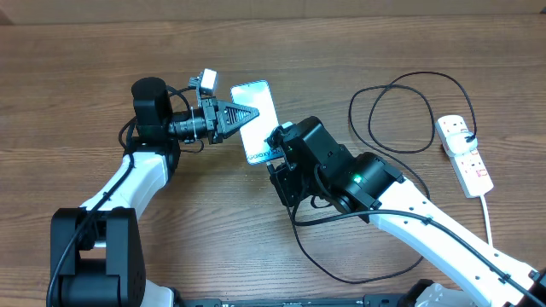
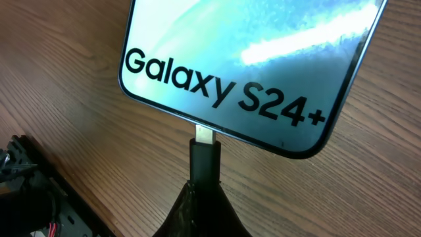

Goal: Plug charger to phone and switch on socket
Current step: 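Align the USB-C plug with the phone's bottom port using the right gripper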

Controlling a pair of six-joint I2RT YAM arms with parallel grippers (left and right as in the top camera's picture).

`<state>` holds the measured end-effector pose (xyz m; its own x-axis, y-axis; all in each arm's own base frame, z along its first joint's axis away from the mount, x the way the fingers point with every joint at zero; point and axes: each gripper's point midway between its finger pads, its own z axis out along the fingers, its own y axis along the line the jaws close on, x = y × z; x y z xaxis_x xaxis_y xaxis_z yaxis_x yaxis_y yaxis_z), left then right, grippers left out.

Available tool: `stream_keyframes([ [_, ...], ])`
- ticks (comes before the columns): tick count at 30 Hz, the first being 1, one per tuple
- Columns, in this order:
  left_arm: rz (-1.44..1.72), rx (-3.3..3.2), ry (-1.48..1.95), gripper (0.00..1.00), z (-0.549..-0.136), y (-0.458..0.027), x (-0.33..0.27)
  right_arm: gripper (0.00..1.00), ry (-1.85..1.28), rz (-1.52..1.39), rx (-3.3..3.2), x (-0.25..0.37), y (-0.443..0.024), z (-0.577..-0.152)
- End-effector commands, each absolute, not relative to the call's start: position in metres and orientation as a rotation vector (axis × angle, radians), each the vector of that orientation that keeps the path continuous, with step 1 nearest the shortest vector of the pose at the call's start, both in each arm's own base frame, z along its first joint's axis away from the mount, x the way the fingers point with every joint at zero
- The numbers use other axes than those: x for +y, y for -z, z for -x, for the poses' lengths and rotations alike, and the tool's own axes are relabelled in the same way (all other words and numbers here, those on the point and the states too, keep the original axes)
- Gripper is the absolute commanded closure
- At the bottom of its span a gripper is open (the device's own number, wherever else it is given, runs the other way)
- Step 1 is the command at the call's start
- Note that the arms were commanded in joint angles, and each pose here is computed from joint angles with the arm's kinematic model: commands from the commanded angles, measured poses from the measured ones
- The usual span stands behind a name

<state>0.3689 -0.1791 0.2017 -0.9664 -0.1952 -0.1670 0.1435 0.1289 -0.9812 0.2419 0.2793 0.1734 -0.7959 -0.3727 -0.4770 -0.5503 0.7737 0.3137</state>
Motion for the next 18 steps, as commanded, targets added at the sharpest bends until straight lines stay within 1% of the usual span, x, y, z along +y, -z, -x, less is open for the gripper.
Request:
stream_keyframes([
  [1,-0.038,2.126,1.930,0.96,-0.3670,-0.2138,-0.1820,0.96,-0.615,0.713,2.535,0.2820,-0.1817,-0.2471],
  [18,-0.066,2.116,1.914,0.96,-0.3669,-0.2134,-0.1819,0.96,-0.625,0.711,2.521,0.2841,-0.1840,-0.2488],
])
